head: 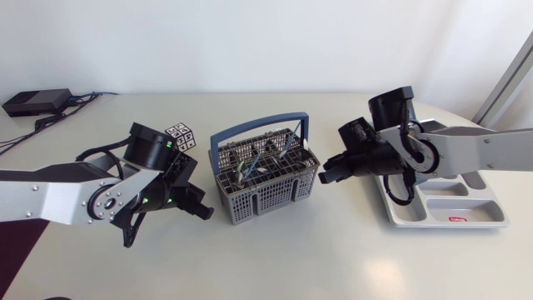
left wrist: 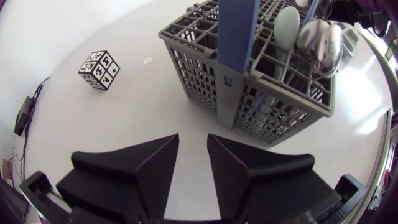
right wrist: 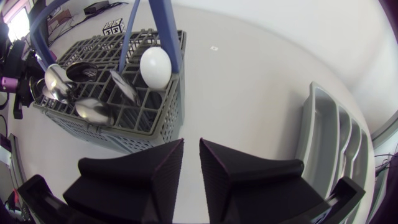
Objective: Transfer all utensils from the basket to the drawer tray.
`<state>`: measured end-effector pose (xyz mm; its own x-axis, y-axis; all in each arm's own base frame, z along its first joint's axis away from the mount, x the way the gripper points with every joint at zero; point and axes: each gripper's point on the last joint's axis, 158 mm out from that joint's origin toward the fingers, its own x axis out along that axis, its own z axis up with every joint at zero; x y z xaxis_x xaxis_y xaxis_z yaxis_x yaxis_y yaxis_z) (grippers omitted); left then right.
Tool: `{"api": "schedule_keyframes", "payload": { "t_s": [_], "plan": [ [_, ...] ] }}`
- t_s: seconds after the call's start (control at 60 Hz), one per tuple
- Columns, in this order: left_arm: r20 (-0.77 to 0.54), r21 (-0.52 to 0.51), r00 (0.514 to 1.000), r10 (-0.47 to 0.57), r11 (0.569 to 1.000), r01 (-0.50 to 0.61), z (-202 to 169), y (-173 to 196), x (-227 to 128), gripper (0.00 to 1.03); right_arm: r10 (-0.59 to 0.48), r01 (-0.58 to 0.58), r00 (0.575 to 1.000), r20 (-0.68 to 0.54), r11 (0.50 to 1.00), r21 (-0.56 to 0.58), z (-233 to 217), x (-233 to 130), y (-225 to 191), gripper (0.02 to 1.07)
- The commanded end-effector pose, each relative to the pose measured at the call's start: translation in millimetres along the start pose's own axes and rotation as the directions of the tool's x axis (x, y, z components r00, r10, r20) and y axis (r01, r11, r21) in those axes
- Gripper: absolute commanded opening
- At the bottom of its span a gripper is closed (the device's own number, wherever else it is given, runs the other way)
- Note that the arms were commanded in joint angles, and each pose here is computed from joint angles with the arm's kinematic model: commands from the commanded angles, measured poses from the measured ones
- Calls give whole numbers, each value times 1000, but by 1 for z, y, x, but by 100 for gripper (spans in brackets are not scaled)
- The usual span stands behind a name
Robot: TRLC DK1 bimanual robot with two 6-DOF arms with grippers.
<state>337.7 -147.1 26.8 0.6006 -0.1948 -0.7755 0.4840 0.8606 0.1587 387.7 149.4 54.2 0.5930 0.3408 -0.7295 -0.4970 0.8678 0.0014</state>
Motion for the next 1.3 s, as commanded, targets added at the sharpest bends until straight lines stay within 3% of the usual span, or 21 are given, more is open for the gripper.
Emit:
{"api": "schedule_keyframes", "payload": {
  "t_s": [0.0,0.25,0.533,0.683,0.933,1.117,1.283],
  "plan": [
    [51,5,999,-8,1000,8,22,-2,3,29,22,-22,1000,20,1000,-15,12,4,7,22],
    [111,-14,994,7,1000,-6,41,5,2,30,103,-101,994,30,993,-55,13,-2,40,22],
    [127,-95,992,19,995,-7,41,41,2,32,176,-172,984,39,981,-84,9,-26,75,22],
    [128,-123,991,29,992,-13,41,55,7,34,100,-91,990,97,992,-85,21,-31,59,22],
    [100,-133,995,28,991,-15,32,59,14,34,46,-45,996,71,999,-12,38,6,16,22],
    [85,-124,996,12,992,-2,34,54,24,34,126,-127,991,51,992,14,44,32,26,22],
    [83,-118,997,6,993,4,39,52,33,34,235,-235,971,43,972,7,38,28,52,22]
  ]
}}
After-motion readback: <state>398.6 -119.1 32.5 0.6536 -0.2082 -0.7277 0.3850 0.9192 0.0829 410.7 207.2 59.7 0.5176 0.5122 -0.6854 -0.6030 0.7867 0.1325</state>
